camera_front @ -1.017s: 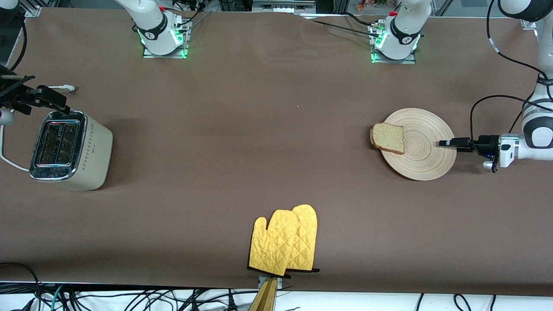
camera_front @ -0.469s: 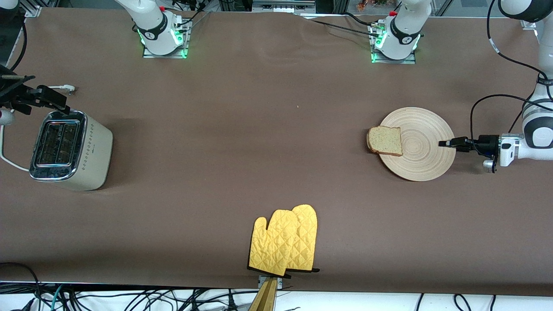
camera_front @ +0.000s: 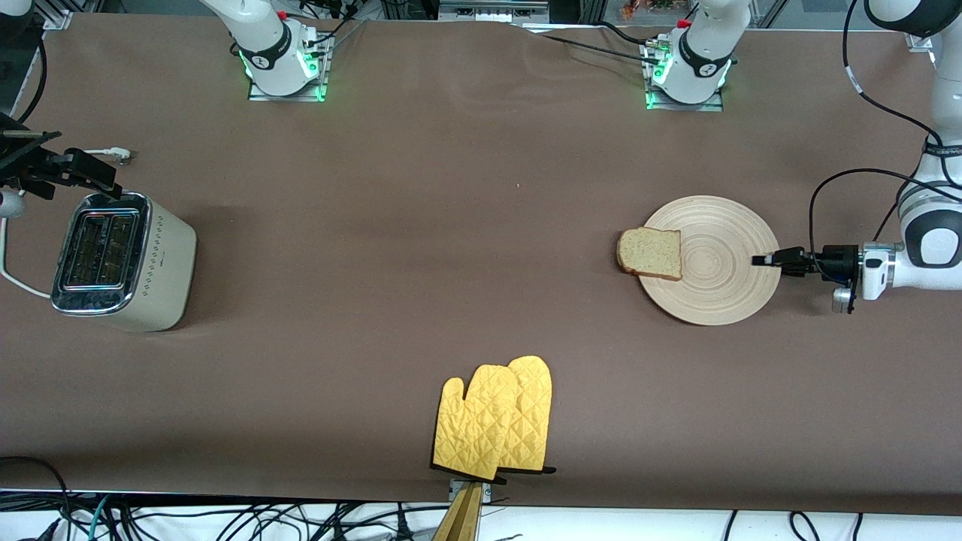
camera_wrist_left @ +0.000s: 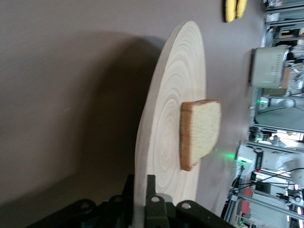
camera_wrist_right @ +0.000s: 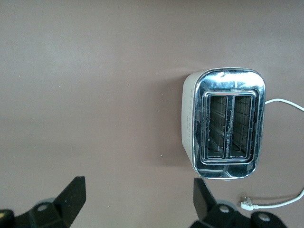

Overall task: Move plate and put bread in toaster
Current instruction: 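Push the wooden plate with the left gripper toward the table middle, then push the plate further with the left gripper while the right gripper reaches the bread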

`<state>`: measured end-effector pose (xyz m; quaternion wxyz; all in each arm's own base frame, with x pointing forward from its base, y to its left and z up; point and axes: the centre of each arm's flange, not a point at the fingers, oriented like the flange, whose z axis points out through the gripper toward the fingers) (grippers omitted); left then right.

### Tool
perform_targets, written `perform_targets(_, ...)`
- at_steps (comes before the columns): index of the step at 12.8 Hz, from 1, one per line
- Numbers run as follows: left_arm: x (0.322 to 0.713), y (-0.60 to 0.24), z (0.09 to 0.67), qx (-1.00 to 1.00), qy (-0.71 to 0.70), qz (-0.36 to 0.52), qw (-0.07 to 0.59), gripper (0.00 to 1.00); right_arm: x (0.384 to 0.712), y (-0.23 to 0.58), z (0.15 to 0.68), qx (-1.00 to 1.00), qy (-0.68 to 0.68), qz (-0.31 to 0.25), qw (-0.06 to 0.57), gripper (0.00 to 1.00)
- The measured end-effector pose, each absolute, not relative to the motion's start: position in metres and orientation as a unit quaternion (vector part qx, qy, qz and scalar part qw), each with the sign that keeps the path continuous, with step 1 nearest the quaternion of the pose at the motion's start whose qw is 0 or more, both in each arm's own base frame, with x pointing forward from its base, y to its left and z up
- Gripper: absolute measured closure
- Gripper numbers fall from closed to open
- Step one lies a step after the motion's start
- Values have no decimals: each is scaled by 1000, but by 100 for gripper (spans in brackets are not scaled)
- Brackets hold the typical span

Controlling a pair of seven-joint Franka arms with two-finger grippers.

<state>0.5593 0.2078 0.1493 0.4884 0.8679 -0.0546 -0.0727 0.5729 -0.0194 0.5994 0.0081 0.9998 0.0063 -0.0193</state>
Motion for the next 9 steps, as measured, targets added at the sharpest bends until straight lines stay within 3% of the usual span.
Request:
perform_targets(5, 590, 143, 171, 830, -43, -58, 553, 90, 573, -19, 599, 1000, 6, -20, 8, 0)
perform_targets(9, 617, 3, 185, 789, -67, -93, 603, 90, 573, -19, 599, 1000, 6, -20, 8, 0)
